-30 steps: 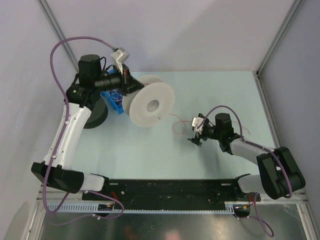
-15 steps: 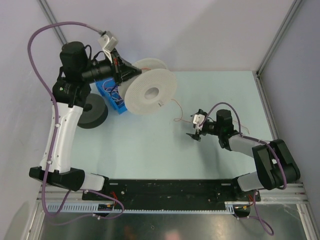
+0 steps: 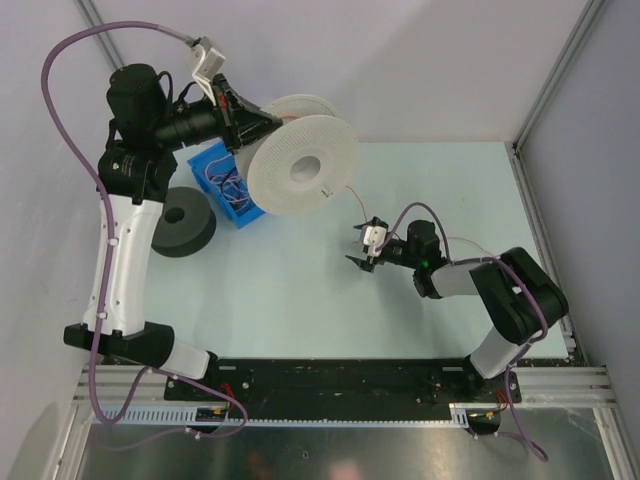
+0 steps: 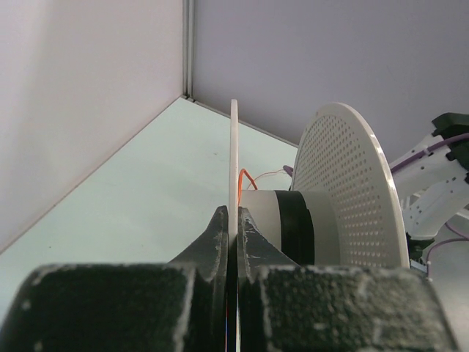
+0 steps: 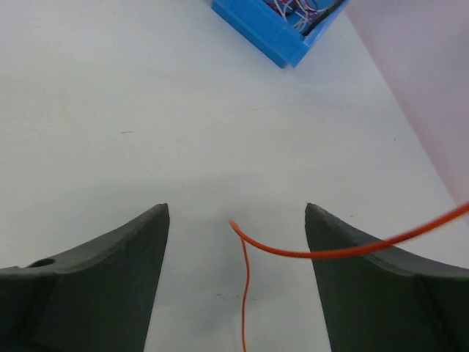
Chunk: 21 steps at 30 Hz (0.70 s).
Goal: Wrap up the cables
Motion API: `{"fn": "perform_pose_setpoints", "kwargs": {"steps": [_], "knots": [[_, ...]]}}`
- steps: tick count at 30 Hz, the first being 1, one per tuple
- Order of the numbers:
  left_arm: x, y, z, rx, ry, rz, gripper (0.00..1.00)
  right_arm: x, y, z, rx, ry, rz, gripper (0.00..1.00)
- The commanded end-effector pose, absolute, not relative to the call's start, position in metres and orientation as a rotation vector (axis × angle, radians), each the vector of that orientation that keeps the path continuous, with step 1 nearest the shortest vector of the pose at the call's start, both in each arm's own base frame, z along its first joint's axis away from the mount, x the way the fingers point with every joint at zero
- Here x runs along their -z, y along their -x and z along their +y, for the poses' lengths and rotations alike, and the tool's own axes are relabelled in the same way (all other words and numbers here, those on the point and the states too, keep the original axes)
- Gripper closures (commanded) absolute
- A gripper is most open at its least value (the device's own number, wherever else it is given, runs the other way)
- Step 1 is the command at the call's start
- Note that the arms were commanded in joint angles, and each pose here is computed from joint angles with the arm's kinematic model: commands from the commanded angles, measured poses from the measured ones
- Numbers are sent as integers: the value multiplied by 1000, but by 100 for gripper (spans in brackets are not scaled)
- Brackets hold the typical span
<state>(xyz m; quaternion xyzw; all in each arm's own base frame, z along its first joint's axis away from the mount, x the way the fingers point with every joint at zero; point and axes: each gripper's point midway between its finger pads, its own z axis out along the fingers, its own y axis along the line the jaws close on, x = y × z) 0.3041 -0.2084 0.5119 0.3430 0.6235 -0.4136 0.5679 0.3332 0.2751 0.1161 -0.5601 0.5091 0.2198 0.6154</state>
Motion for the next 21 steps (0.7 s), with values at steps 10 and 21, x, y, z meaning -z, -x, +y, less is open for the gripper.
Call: {"fn": "perform_pose_setpoints", "kwargs": {"steps": [10, 21], "knots": [[-535, -354, -182, 927, -366, 1527, 100, -153, -331, 294, -577, 1204, 1144, 98], [-483, -426, -160, 635, 132, 1645, 100, -173, -251, 299, -680, 1401, 1172, 100]]}}
